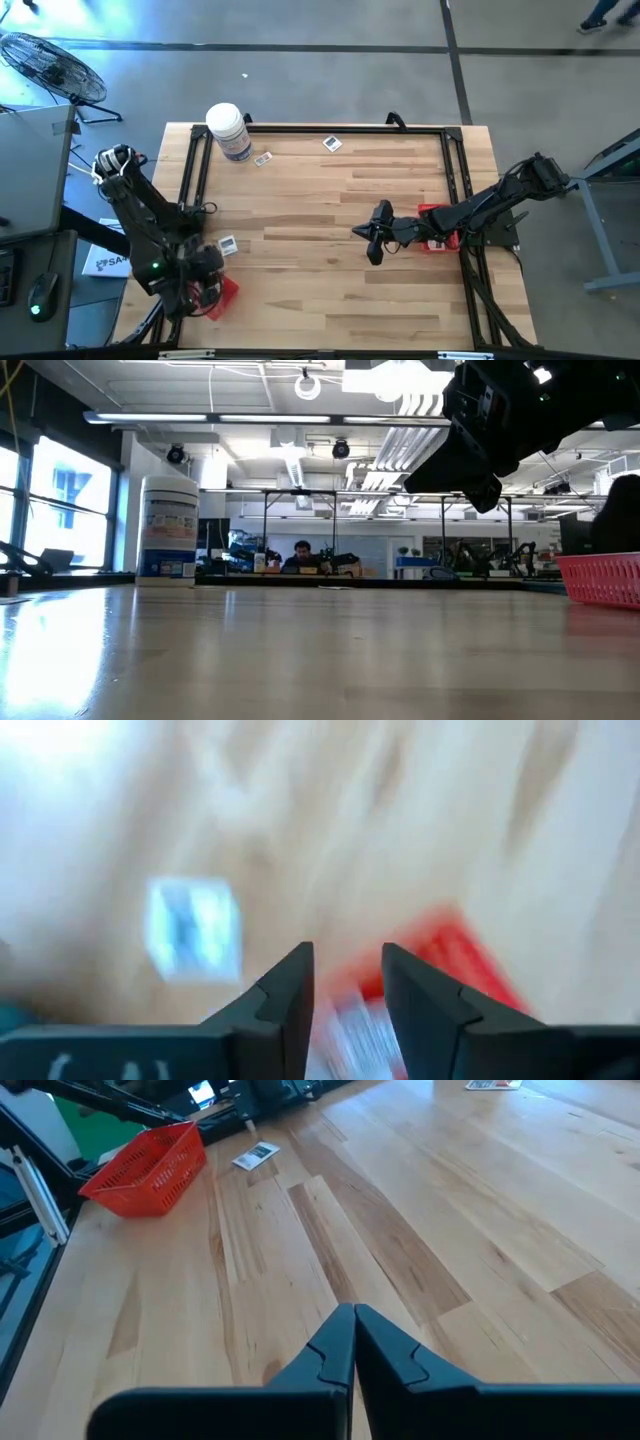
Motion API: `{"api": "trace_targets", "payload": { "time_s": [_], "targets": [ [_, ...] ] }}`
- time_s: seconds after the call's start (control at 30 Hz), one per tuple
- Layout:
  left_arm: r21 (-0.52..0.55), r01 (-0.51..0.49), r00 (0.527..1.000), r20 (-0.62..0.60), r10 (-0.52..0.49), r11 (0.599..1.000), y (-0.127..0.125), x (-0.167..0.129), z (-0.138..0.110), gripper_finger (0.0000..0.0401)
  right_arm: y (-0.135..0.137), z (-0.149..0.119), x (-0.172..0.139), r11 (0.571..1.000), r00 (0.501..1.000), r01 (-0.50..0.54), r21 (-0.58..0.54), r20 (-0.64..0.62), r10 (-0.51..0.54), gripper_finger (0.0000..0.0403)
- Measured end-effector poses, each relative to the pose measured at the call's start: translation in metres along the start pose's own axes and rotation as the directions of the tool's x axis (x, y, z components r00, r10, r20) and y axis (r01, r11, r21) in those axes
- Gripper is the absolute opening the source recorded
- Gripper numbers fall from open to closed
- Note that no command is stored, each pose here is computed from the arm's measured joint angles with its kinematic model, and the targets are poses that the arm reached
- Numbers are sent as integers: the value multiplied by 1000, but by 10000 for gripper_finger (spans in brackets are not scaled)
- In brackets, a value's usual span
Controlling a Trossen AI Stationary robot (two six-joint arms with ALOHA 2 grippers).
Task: Pick & Place First Aid Supplies
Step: Put the ointment pack into the left red bin
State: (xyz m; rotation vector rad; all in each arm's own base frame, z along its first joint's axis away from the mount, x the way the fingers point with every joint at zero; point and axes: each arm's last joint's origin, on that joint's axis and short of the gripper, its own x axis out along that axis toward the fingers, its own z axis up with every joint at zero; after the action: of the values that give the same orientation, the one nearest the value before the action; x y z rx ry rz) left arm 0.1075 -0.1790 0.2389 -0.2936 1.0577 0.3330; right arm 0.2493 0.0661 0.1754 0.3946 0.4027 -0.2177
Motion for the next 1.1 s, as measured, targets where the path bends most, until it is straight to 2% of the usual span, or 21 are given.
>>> {"api": "trace_targets", "payload": {
  "time_s": [0.07, 0.13, 0.23, 0.33, 0.47, 0.63, 0.77, 0.9, 1.1],
  "targets": [
    [28, -50, 977, 207, 43, 998, 3, -7, 9, 117, 0, 0, 0, 1000, 1000, 0, 0, 0, 0, 5],
    [11, -98, 921, 379, 87, 995, 6, -8, 20, 117, 0, 0, 0, 1000, 1000, 0, 0, 0, 0, 4],
    [-43, -193, 860, 473, 190, 980, 15, -3, 37, 117, 0, 0, 0, 1000, 1000, 0, 0, 0, 0, 2],
    [-134, -268, 823, 483, 299, 954, 25, 6, 57, 117, 0, 0, 0, 1000, 1000, 0, 0, 0, 0, 1],
    [-276, -341, 759, 484, 436, 899, 40, 18, 85, 117, 0, 0, 0, 1000, 1000, 0, 0, 0, 0, 4],
    [-444, -359, 687, 470, 554, 821, 59, 33, 111, 117, 0, 0, 0, 1000, 1000, 0, 0, 0, 0, 3],
    [-546, -353, 642, 450, 621, 760, 75, 54, 119, 117, 0, 0, 0, 1000, 1000, 0, 0, 0, 0, 1],
    [-628, -346, 625, 400, 670, 697, 93, 79, 118, 117, 0, 0, 0, 1000, 1000, 0, 0, 0, 0, 4],
    [-687, -369, 588, 349, 730, 626, 120, 107, 119, 117, 0, 0, 0, 1000, 1000, 0, 0, 0, 0, 3]
  ]
}}
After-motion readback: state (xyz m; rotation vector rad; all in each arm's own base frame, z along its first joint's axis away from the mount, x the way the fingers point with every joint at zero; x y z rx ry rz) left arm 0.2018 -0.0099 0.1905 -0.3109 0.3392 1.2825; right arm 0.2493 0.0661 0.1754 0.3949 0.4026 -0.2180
